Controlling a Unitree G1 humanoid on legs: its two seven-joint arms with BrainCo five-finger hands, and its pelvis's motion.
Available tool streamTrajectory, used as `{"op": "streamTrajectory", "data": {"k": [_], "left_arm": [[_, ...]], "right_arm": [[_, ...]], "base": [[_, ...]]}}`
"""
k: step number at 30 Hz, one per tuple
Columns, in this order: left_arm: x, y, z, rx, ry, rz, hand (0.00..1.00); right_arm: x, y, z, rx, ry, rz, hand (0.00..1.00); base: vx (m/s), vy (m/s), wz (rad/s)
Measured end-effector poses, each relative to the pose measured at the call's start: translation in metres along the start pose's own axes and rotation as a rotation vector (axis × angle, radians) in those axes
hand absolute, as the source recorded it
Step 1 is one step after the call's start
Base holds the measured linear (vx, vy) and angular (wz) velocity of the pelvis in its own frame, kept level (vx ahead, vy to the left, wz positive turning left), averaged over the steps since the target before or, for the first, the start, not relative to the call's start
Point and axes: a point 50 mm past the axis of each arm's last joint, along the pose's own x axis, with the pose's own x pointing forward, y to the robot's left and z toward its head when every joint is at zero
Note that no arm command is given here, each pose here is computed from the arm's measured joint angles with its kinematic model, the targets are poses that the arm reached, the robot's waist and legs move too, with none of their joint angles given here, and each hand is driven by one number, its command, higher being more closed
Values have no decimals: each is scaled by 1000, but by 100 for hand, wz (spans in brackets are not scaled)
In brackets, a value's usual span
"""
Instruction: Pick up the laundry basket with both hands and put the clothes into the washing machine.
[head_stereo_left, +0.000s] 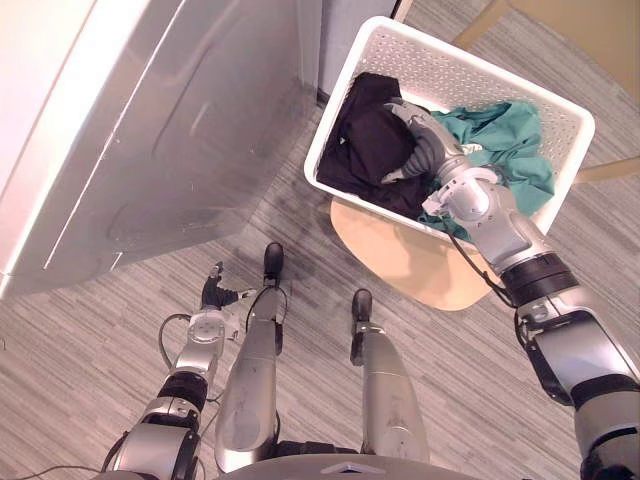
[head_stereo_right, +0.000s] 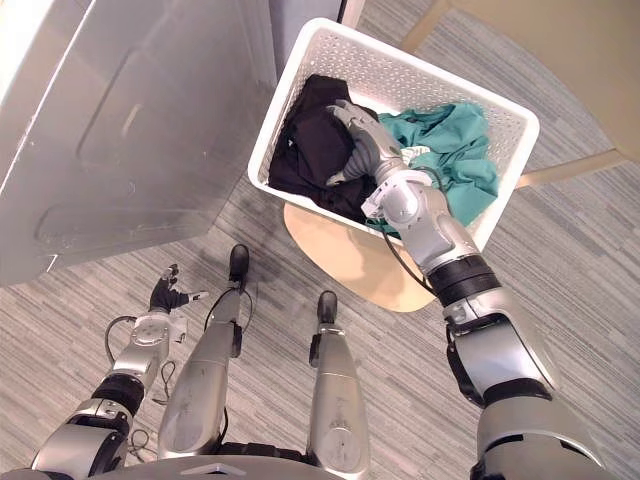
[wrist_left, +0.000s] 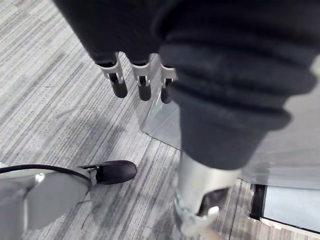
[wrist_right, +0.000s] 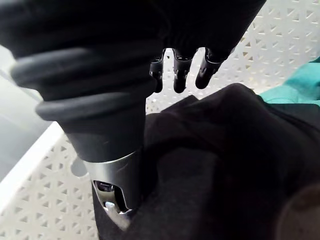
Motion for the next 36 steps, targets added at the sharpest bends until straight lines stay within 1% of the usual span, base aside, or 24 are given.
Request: {"op": "streamTrajectory", "data": {"k": [3,14,15,19,25,28,32,35,36], "left_arm": [[0,-1,1,-20,-2,0,0],[-2,-14,10,-61,-42,-19,0],[-2,-15,10,-79,-39,-13,0],[-3,-18,15,-106,-55,-8,0],[-3,-21,19,-130,-71,-1,0],[-3,-21,19,-131,-72,0,0],[-3,-21,19,-132,-71,0,0],[-4,-22,19,-133,-69,-1,0],[-4,-22,18,-133,-65,-2,0]], "right_arm": [[-1,-2,-7,-13,27,-3,0],[-1,1,-6,-13,26,-2,0],[-1,1,-6,-13,26,-3,100],[-1,1,-6,-49,28,-18,100],[2,6,-1,-16,28,-32,100],[2,7,-1,-49,27,-28,100],[4,11,2,-27,36,-30,100],[3,15,1,11,47,-34,100],[2,18,0,50,57,-39,100]], "base": [[0,0,0],[3,-4,1],[11,-17,4],[-1,-22,5],[12,-17,9],[5,-5,1],[0,0,0],[0,0,0],[0,0,0]]}}
